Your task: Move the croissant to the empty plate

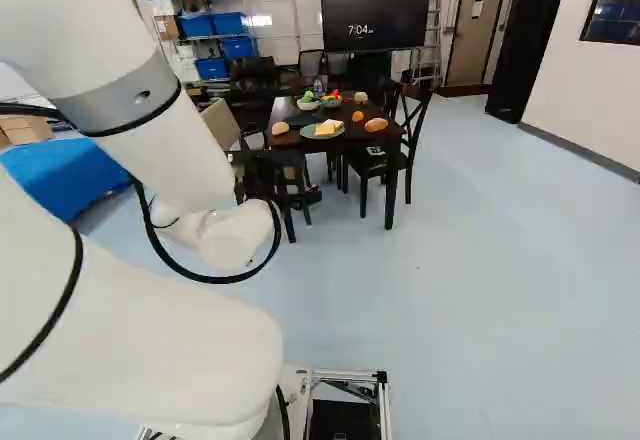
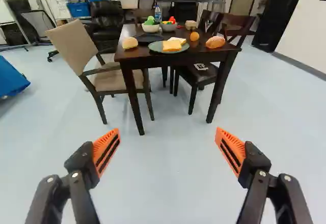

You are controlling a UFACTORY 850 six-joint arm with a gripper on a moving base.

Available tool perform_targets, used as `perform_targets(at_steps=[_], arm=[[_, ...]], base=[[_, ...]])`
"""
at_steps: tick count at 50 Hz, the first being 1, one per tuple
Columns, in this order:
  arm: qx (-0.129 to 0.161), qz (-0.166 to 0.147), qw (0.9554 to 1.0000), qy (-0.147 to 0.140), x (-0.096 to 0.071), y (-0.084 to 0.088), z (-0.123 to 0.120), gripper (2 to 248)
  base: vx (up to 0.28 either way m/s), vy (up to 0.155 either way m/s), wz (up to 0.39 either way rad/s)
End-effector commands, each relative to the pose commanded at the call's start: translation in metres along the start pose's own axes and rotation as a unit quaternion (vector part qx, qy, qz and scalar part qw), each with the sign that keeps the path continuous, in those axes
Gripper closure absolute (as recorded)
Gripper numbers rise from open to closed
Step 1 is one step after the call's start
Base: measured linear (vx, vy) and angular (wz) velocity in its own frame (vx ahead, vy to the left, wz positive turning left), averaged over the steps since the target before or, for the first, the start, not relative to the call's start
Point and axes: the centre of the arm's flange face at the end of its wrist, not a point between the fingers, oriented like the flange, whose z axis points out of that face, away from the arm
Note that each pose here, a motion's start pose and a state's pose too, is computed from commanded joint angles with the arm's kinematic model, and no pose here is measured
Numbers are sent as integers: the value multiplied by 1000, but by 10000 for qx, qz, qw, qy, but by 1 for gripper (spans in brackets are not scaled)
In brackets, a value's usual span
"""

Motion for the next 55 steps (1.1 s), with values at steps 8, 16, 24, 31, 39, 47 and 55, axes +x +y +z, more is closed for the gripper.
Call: perform_targets(at_steps=[8,16,24,31,39,47,55], arm=[[0,0,10000,0,0,0,0,3],[0,0,10000,0,0,0,0,3],[0,0,10000,0,0,0,0,3],[0,0,10000,0,0,0,0,3],[0,0,10000,0,0,0,0,3],[0,0,10000,0,0,0,0,3],[0,0,10000,0,0,0,0,3]], base=[[145,-116,4],[185,-143,2],[196,-155,4],[186,-148,4],[209,-161,4],[228,-129,157],[227,-98,246]])
